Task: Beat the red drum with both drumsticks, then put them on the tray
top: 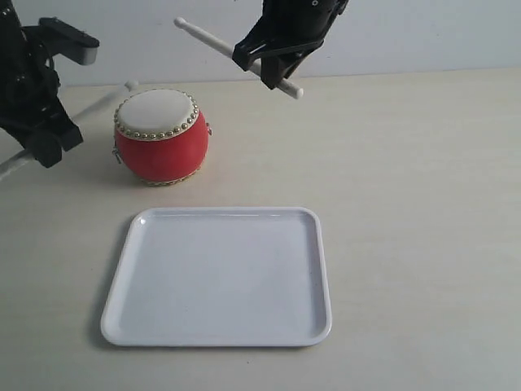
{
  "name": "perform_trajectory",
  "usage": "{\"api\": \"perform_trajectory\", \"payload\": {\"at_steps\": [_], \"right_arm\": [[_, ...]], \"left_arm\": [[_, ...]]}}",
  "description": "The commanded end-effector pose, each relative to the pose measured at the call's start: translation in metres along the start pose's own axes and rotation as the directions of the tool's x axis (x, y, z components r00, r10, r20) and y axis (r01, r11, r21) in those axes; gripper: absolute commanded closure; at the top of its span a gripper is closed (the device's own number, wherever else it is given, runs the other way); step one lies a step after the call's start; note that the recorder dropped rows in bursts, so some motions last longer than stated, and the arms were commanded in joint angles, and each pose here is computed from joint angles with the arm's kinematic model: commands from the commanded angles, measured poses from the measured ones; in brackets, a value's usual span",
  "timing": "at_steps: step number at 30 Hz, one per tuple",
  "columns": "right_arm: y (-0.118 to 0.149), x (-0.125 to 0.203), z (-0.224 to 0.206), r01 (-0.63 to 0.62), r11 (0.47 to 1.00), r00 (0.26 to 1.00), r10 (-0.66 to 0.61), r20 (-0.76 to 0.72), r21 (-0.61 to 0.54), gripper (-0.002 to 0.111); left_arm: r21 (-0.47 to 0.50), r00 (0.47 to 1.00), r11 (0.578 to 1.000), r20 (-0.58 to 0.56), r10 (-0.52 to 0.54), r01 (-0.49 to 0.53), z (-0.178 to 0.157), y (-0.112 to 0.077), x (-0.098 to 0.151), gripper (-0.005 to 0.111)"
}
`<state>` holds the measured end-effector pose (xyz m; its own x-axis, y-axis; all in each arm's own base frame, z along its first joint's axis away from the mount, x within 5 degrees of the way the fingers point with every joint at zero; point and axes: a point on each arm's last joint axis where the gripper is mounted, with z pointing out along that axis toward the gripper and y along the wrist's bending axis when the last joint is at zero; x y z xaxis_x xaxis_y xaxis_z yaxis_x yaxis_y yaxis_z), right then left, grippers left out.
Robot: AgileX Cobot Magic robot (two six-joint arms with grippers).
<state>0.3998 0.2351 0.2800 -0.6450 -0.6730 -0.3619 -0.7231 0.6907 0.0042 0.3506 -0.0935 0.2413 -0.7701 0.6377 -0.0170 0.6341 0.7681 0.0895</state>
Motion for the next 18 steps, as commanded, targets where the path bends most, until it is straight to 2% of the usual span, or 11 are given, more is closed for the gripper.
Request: {"api": "perform_trajectory", "payload": {"at_steps": [1,4,10,12,16,18], "right_arm": [[0.005,-0.003,-0.005,-0.004,1.000,1.000,0.004,0.018,-0.014,0.108],[0.011,-0.004,-0.005,0.016,1.000,1.000,-0.016,0.016,-0.006,0.108],[0.014,-0.005,-0.023,0.048,0.998,0.998,-0.049,0.037,0.047,0.108],[0.015,-0.005,-0.029,0.049,0.997,0.998,-0.051,0.048,0.052,0.108],[0.016,-0.005,-0.038,0.048,0.997,0.996,-0.052,0.067,0.054,0.108],[0.016,-0.005,-0.041,0.049,0.997,0.996,-0.053,0.071,0.057,0.108]], "left_arm": [[0.037,0.999,0.999,-0.046,-0.002,0.004,0.022,-0.002,-0.008,0.107],[0.034,0.999,0.999,-0.048,-0.007,0.009,0.023,-0.001,-0.010,0.107],[-0.010,0.996,0.998,0.064,-0.061,0.062,-0.012,0.005,-0.016,0.107],[-0.011,0.995,0.998,0.072,-0.062,0.063,-0.015,0.005,-0.016,0.107],[0.004,0.997,0.998,0.046,-0.066,0.066,-0.003,0.006,-0.019,0.107],[0.041,0.997,0.996,0.015,-0.074,0.074,0.010,0.003,-0.020,0.107]]}}
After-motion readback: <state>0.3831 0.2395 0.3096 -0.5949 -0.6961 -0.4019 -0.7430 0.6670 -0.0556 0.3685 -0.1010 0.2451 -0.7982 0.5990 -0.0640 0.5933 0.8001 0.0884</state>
